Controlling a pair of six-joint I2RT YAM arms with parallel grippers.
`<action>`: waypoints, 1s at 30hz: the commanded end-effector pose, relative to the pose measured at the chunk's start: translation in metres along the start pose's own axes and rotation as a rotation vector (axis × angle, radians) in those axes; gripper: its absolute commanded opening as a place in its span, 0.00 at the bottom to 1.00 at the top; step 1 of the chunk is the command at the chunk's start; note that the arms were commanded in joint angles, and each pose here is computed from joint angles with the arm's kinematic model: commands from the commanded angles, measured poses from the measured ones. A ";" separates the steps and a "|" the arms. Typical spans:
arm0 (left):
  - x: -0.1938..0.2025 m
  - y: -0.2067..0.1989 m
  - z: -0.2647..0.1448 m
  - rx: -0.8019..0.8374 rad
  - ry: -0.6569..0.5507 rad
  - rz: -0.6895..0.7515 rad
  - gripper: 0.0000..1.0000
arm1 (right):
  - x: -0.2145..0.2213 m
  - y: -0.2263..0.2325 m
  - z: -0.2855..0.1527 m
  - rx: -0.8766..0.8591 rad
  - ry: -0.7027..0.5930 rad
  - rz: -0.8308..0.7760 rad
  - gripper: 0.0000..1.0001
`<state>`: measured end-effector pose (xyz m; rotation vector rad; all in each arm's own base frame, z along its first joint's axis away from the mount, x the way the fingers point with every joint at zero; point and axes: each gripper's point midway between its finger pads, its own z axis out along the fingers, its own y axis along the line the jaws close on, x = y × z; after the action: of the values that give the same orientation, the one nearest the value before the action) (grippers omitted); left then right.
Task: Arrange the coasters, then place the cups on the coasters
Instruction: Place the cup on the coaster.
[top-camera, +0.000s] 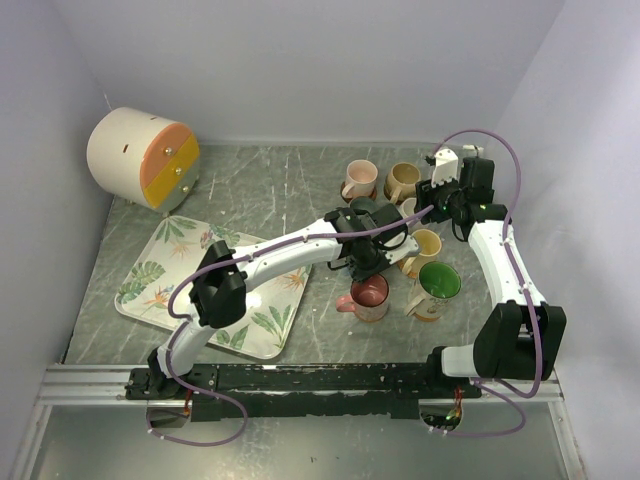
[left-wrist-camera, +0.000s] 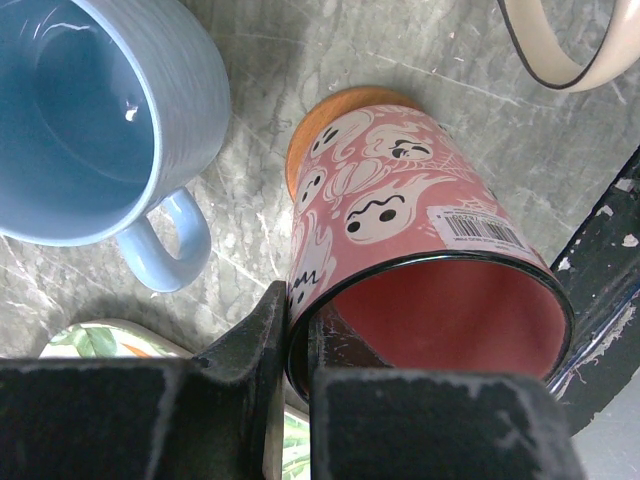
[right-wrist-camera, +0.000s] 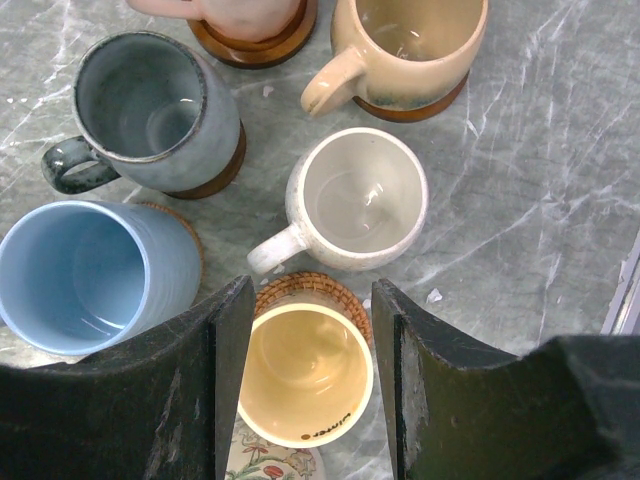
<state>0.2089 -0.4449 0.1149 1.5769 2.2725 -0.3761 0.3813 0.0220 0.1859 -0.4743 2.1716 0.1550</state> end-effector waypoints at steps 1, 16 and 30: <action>-0.018 -0.006 -0.018 0.017 -0.073 0.008 0.07 | 0.005 -0.002 0.003 0.002 0.009 -0.003 0.50; -0.018 -0.004 -0.011 0.011 -0.057 0.013 0.08 | 0.005 -0.002 0.002 0.003 0.006 -0.005 0.51; -0.021 -0.005 -0.005 0.020 -0.052 0.010 0.11 | 0.004 -0.002 0.001 0.004 0.004 -0.008 0.51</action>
<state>0.2106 -0.4479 0.1100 1.5918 2.2773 -0.3661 0.3814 0.0219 0.1855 -0.4759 2.1727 0.1547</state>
